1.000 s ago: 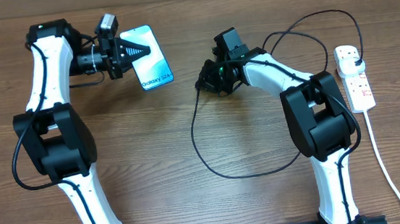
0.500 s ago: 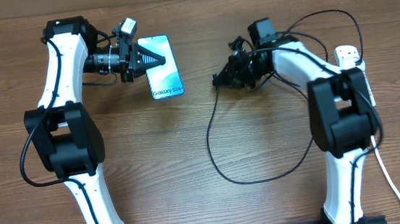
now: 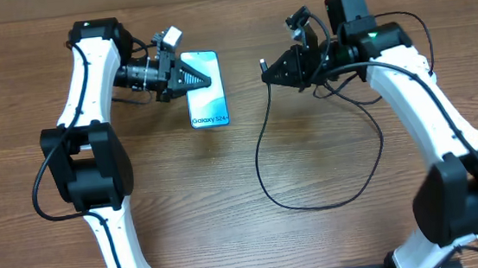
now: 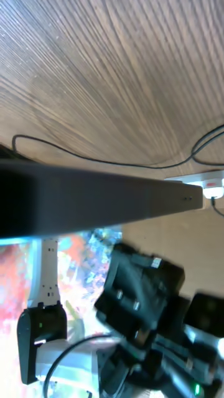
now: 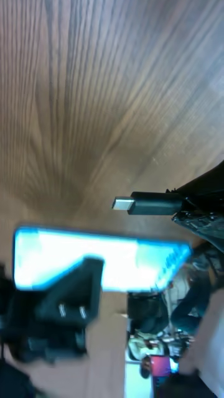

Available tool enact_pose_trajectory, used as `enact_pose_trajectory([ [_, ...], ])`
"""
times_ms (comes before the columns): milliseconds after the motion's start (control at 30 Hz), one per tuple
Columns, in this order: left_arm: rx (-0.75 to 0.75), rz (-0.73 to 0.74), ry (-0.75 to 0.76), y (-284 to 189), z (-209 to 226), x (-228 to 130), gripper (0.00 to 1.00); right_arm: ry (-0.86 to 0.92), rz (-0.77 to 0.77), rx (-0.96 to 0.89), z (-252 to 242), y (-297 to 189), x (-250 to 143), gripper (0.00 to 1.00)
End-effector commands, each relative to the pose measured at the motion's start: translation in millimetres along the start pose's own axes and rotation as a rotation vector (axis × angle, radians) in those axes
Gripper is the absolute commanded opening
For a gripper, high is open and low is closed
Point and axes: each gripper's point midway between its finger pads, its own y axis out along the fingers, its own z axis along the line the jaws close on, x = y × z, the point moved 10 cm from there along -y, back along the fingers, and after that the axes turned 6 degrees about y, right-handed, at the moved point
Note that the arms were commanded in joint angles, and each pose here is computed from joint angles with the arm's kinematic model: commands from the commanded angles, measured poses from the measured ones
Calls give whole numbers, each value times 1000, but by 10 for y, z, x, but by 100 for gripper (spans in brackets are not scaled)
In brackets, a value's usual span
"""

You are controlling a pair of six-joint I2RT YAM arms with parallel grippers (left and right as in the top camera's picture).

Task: Plug charger to phone and switch on socket
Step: 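Lift the plug with the right gripper toward the upright phone, then align the plug under the phone's bottom charging port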

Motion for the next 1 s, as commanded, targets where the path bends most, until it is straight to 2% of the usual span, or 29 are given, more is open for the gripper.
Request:
enact_pose_trajectory([
  [0, -49, -15, 93, 55, -133, 19, 4, -124, -33, 91, 351, -274, -92, 4],
  [133, -119, -40, 139, 127, -206, 42, 4, -163, -51, 96, 578, -486, -248, 4],
  [267, -176, -68, 168, 157, -258, 61, 4, -209, -41, 195, 755, -654, -435, 4],
  [433, -269, -129, 196, 153, -332, 97, 4, -205, -82, 196, 798, -844, -667, 4],
  [567, -271, -125, 175, 157, -341, 100, 4, -180, -118, 198, 775, -926, -834, 4],
  [967, -273, -116, 163, 151, -470, 90, 4, 4, -149, 246, 434, -672, -1087, 4],
])
